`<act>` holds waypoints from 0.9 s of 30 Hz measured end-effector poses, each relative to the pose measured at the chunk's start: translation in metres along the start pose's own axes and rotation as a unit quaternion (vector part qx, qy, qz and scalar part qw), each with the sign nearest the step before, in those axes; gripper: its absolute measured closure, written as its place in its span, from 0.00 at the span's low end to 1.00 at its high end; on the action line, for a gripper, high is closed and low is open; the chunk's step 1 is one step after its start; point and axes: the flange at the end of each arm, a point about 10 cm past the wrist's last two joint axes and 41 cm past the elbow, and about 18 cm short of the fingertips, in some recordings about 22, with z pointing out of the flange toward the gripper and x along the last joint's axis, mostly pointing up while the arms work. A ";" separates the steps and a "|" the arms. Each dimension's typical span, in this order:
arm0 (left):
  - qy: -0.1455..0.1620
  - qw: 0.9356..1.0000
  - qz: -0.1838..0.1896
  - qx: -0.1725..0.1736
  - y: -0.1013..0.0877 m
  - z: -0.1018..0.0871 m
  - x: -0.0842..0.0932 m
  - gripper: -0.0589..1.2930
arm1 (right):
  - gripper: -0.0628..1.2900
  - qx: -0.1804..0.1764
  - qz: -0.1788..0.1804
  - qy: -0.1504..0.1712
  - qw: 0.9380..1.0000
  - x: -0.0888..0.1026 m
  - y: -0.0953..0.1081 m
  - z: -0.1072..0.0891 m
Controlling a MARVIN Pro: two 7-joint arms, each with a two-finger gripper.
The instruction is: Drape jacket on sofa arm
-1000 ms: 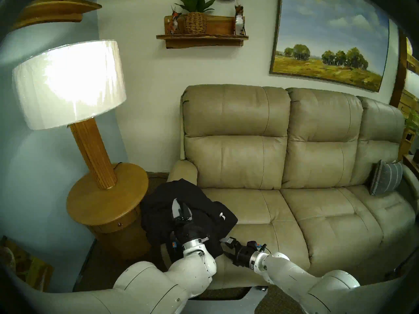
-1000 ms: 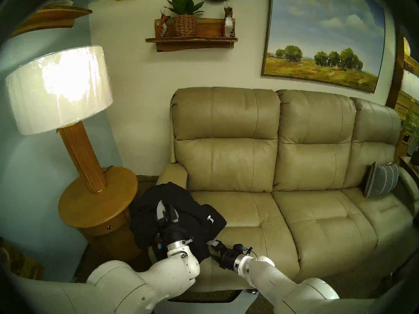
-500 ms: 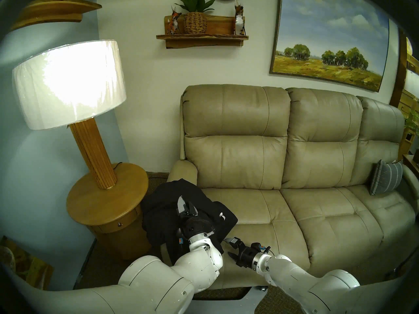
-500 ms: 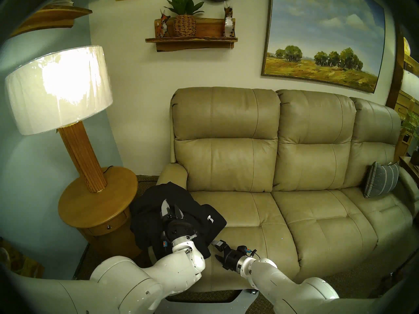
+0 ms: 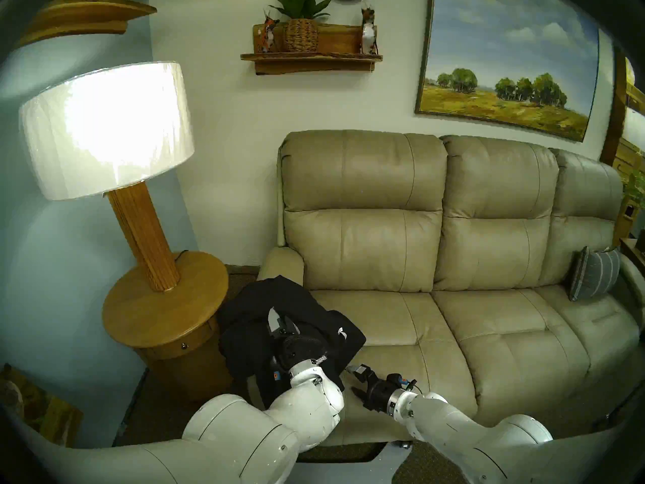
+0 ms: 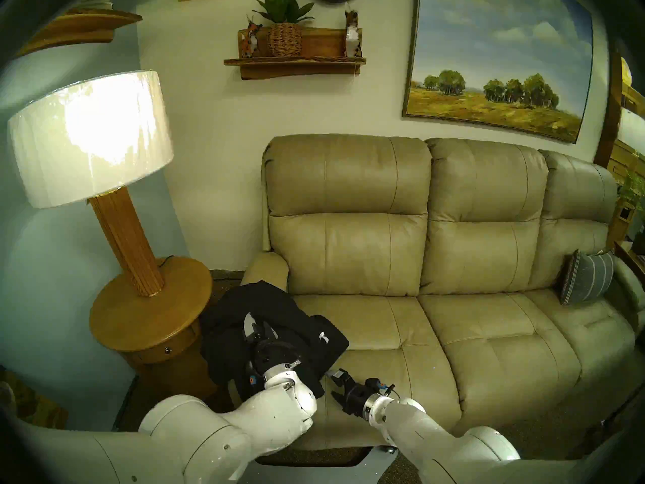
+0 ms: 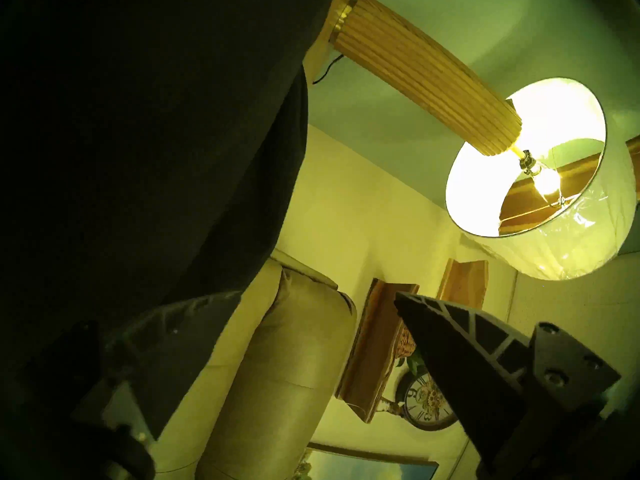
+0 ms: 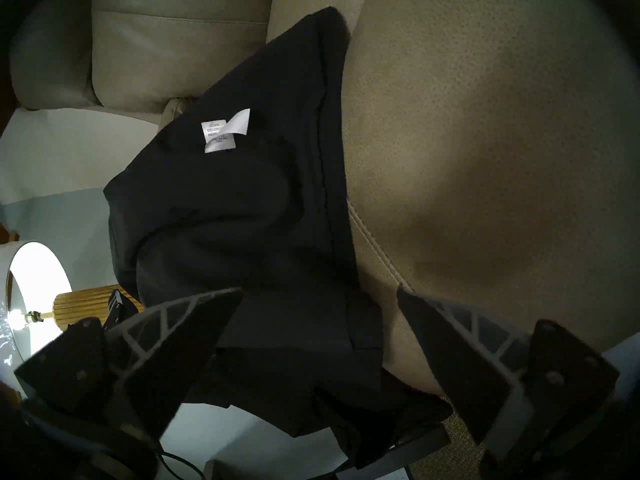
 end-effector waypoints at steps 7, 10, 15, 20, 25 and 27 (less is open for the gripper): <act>0.067 0.997 -0.008 0.046 -0.009 0.000 0.006 0.06 | 0.04 -0.003 0.002 0.005 1.000 0.001 0.001 0.000; 0.088 0.994 -0.009 0.071 -0.013 0.000 0.007 0.06 | 0.04 -0.007 0.003 0.008 1.000 0.002 0.004 -0.002; 0.097 0.990 -0.014 0.096 -0.015 0.008 0.001 0.07 | 0.04 -0.014 0.006 0.010 1.000 0.002 0.007 -0.003; 0.093 0.989 -0.021 0.117 -0.011 0.032 -0.010 0.08 | 0.04 -0.019 0.007 0.010 1.000 0.000 0.009 -0.002; 0.083 0.987 -0.032 0.137 -0.002 0.066 -0.023 0.08 | 0.04 -0.019 0.006 0.010 1.000 -0.001 0.007 0.000; 0.081 0.985 -0.036 0.145 0.003 0.079 -0.026 0.07 | 0.04 -0.019 0.005 0.011 1.000 -0.001 0.007 0.000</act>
